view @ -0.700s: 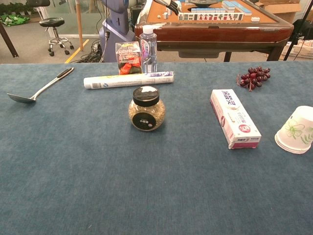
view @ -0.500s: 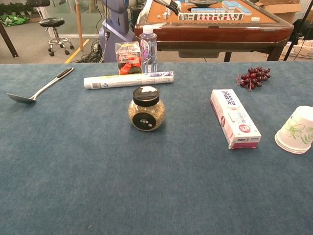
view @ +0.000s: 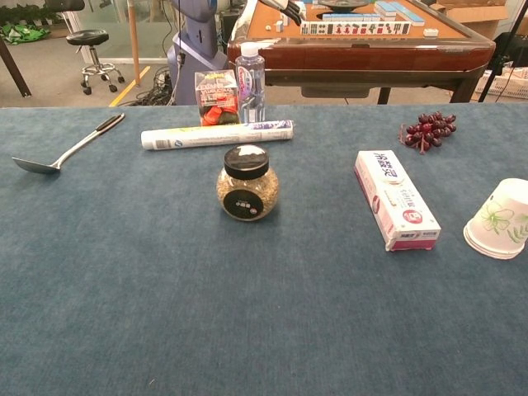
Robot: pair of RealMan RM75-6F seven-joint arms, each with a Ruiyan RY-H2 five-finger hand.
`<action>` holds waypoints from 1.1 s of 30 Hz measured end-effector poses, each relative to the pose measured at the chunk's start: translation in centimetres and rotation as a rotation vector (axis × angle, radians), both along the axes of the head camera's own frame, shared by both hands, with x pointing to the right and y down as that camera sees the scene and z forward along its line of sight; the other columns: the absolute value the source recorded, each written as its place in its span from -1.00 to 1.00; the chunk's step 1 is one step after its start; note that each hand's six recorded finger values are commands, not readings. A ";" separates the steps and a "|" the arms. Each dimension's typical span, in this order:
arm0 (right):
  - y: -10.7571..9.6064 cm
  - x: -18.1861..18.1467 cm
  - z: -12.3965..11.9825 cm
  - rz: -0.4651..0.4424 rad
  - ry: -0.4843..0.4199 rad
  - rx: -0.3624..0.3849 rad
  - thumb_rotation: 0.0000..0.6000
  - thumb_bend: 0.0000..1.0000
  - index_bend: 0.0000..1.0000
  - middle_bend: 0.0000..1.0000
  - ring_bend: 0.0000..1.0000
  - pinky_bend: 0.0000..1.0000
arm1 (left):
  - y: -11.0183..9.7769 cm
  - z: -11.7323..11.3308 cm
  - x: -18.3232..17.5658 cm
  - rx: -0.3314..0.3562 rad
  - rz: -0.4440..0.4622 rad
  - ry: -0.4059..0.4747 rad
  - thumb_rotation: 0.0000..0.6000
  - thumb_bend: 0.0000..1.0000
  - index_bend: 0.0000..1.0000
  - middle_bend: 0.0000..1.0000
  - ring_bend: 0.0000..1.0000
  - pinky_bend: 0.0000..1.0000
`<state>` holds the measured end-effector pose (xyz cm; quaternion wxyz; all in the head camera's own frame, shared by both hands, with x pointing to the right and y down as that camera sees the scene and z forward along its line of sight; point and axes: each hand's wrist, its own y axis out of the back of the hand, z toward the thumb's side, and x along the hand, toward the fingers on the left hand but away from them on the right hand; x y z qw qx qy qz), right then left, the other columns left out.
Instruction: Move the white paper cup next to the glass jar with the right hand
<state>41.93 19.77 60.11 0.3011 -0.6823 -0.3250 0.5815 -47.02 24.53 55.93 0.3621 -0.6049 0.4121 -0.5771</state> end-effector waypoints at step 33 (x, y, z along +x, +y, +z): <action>-7.3 -6.0 5.8 -0.092 0.071 -0.229 1.00 1.00 -0.70 -0.39 -0.55 -0.37 | 0.2 0.6 0.7 -0.025 0.022 -0.005 1.00 -0.82 0.00 -0.03 -0.03 0.32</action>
